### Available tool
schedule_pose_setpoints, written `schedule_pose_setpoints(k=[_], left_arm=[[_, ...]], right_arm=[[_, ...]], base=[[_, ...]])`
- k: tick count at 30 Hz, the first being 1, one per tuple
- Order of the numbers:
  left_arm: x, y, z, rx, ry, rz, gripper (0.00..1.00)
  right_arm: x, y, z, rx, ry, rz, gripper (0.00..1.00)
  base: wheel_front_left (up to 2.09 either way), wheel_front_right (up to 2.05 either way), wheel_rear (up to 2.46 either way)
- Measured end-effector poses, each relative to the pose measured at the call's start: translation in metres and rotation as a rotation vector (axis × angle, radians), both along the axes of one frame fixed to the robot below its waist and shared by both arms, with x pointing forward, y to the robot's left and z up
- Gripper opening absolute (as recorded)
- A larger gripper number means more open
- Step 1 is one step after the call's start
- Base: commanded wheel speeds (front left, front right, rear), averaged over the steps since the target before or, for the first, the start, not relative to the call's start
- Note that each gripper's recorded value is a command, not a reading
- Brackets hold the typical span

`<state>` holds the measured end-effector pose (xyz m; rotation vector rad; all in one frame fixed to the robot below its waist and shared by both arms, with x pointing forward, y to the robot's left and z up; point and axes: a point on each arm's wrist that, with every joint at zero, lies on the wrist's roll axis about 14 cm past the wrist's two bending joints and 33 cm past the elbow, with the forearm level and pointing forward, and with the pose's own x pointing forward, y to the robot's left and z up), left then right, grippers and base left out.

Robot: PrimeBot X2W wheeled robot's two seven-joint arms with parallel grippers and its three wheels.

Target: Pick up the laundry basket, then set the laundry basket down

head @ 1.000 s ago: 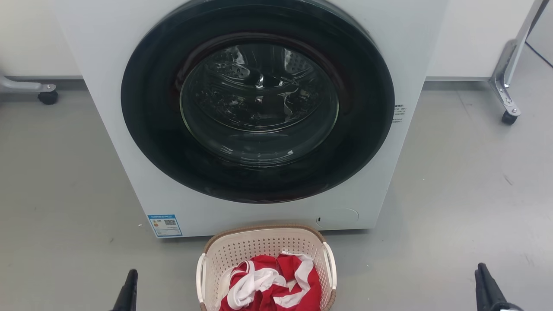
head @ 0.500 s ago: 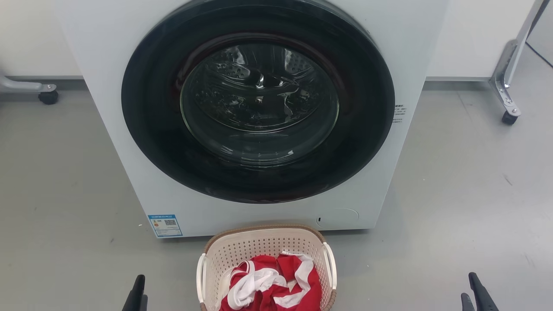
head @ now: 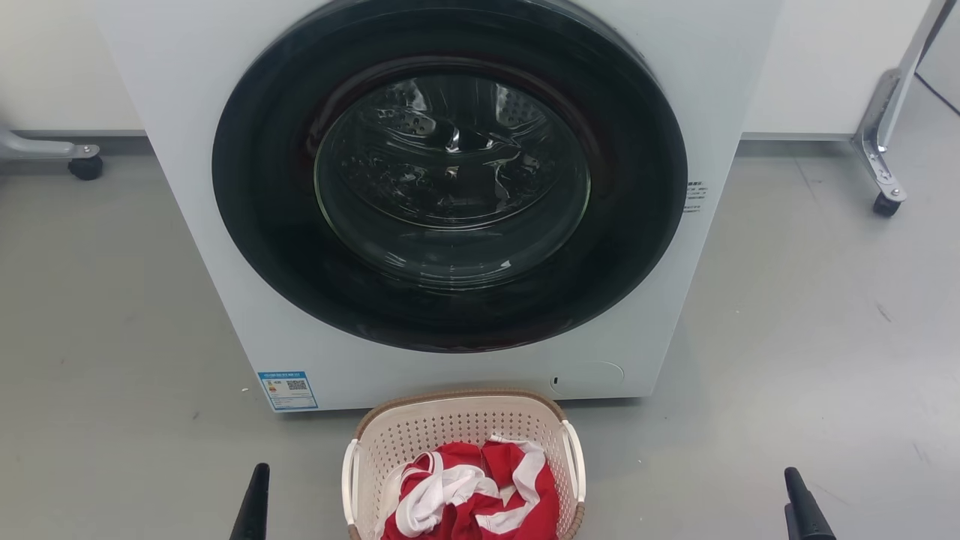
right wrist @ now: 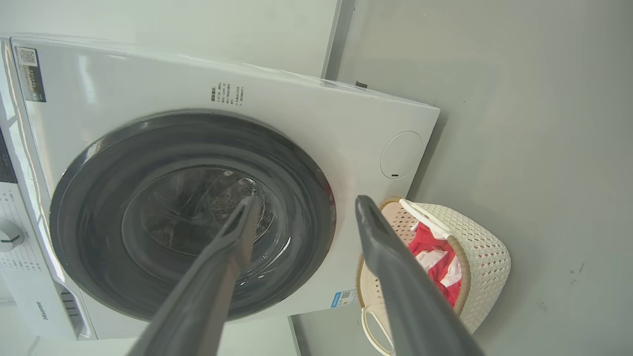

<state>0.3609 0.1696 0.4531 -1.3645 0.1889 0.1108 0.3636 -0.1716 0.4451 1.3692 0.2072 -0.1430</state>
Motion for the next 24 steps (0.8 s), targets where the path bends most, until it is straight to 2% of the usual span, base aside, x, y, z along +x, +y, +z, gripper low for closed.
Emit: schedule_pose_setpoints(k=[12,24], left_arm=[[0.002,-0.007,0.005,0.188,-0.010,-0.037,1.00],[-0.002,-0.010,0.006,0.420,-0.021,-0.084,1.00]], right_arm=[[0.002,0.015,0.002,-0.192,-0.006,0.075,1.00],[0.002,0.026,0.005,-0.387,-0.024,0.129,1.00]], base=[[0.00,0.00,0.00],[0.00,0.00,0.00]])
